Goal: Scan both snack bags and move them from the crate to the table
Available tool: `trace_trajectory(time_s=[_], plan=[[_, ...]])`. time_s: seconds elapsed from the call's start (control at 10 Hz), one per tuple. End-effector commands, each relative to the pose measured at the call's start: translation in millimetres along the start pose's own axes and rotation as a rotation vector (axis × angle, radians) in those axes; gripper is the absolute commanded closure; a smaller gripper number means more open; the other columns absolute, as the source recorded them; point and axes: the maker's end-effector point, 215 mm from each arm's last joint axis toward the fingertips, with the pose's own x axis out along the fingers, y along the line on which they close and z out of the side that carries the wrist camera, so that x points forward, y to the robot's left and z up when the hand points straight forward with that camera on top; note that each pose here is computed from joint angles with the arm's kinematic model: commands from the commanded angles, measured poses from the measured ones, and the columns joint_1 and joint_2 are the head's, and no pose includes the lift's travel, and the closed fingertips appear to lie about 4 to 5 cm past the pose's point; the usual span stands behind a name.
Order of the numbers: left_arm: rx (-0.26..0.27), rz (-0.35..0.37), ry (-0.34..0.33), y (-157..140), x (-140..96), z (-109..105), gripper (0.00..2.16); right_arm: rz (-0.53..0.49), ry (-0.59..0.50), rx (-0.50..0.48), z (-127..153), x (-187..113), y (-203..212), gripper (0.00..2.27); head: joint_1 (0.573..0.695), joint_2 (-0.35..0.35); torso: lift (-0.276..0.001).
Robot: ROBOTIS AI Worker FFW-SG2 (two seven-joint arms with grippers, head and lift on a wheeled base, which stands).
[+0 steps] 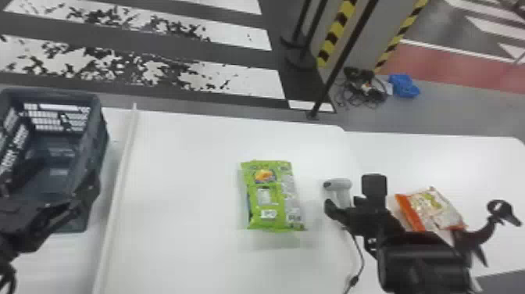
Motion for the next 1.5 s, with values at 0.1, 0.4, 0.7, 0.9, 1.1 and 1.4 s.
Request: trace_trajectory(time_s=[0.1,0.4,0.7,0.9,1.1,1.4], plan=[[-0.001,0.0,0.003,1,0,-2,0.15,-0.011,0.059,-0.006,-14,4,-7,1.76,0.695,-0.302,-0.037],[-0.002,0.001,0.006,1,-1,-3,0.15,-0.009,0.031,0.006,-3,4,-7,2.25,0.695,-0.31,-0.037],[-0.003,0.002,0.011,1,-1,-6,0.15,-0.007,0.019,0.013,2,-32,2,2.25,0.695,-0.302,-0.037],[-0.004,0.001,0.009,1,0,-5,0.15,0.005,0.084,0.024,-15,-70,12,2.25,0.695,-0.297,-0.037],[-0.004,0.003,0.009,2,0,-5,0.15,0.026,0.081,0.02,-14,-99,27,2.25,0.695,-0.289,-0.037],[-0.01,0.008,0.009,1,-4,-8,0.15,0.096,0.135,0.017,-23,-136,68,2.25,0.695,-0.256,-0.037]])
